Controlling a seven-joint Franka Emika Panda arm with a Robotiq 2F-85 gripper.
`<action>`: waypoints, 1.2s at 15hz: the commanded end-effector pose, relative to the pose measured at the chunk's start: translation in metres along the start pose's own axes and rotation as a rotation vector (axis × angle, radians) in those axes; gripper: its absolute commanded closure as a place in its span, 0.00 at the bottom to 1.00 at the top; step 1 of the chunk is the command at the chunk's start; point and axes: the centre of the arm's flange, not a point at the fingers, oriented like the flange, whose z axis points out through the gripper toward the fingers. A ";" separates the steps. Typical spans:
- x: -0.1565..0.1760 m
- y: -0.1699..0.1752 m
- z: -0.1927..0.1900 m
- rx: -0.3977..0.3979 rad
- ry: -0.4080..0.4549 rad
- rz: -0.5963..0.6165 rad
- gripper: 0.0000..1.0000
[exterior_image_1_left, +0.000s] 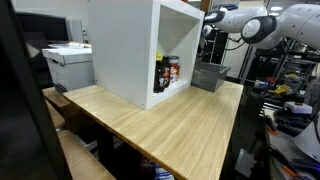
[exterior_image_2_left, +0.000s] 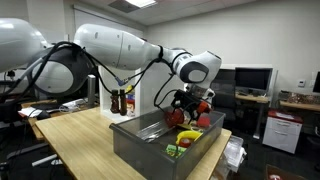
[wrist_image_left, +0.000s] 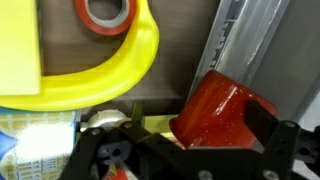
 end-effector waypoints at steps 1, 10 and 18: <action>-0.004 0.008 0.006 0.015 -0.017 0.044 0.00; -0.012 0.010 0.007 0.106 0.002 0.150 0.00; -0.012 0.011 0.003 0.235 0.079 0.316 0.00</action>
